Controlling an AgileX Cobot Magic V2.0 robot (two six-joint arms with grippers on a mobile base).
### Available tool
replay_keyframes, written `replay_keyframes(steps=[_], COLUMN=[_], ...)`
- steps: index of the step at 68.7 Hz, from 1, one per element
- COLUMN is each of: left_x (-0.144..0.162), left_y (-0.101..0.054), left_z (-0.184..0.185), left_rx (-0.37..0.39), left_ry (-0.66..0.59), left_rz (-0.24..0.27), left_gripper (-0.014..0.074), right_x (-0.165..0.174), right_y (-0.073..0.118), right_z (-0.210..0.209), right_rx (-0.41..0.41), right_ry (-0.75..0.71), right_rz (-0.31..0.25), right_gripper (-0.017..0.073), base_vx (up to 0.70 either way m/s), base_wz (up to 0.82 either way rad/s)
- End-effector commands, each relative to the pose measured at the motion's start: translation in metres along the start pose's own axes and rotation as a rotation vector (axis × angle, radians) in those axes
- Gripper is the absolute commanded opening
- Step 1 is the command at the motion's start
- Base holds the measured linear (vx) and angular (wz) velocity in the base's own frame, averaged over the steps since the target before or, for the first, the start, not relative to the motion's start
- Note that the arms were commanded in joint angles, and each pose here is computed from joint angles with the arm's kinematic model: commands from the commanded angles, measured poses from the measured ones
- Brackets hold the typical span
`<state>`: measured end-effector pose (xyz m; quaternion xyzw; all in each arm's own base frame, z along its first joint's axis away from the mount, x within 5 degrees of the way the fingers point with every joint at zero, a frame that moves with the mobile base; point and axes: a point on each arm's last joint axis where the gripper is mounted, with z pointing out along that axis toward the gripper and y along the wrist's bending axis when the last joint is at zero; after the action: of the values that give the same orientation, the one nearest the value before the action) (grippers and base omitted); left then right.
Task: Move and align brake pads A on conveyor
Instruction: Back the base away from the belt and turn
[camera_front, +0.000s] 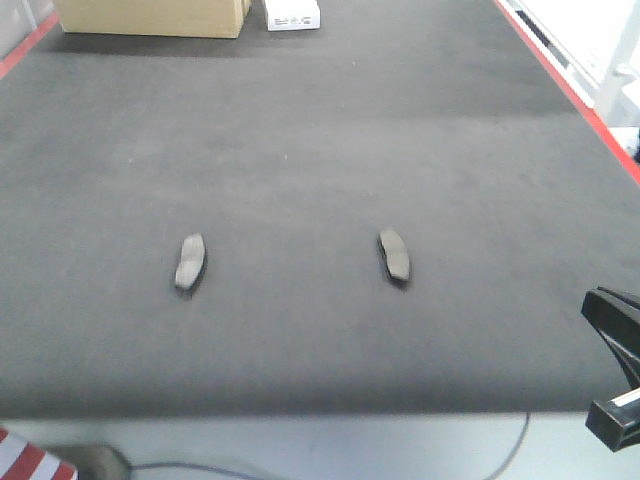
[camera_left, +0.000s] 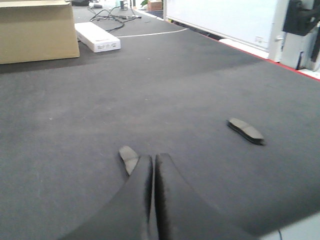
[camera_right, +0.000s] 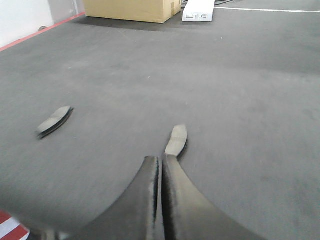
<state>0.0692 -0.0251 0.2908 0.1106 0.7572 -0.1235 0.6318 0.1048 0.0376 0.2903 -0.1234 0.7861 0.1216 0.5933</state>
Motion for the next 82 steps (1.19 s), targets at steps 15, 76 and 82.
replay_keyframes(steps=[15, 76, 82], left_x=[-0.0139, -0.0138, -0.0138], left_y=[-0.0004, -0.0004, -0.0004], left_z=[-0.0013, -0.0013, -0.0013], left_rx=[0.002, 0.002, 0.002], left_ry=[-0.089, -0.088, -0.088], left_rz=[-0.005, -0.005, -0.005], left_gripper=[-0.0006, -0.0005, -0.0005], right_x=[-0.0156, -0.0157, -0.0157], right_y=[-0.0013, -0.0014, -0.0014], right_z=[-0.0023, -0.0023, -0.0023], right_rx=[0.018, 0.018, 0.018], right_ry=[-0.095, -0.096, -0.096], right_rz=[-0.010, -0.010, -0.010], right_gripper=[-0.0008, -0.0008, -0.0008], base_vx=[-0.36, -0.27, -0.15], base_wz=[-0.06, -0.26, -0.83])
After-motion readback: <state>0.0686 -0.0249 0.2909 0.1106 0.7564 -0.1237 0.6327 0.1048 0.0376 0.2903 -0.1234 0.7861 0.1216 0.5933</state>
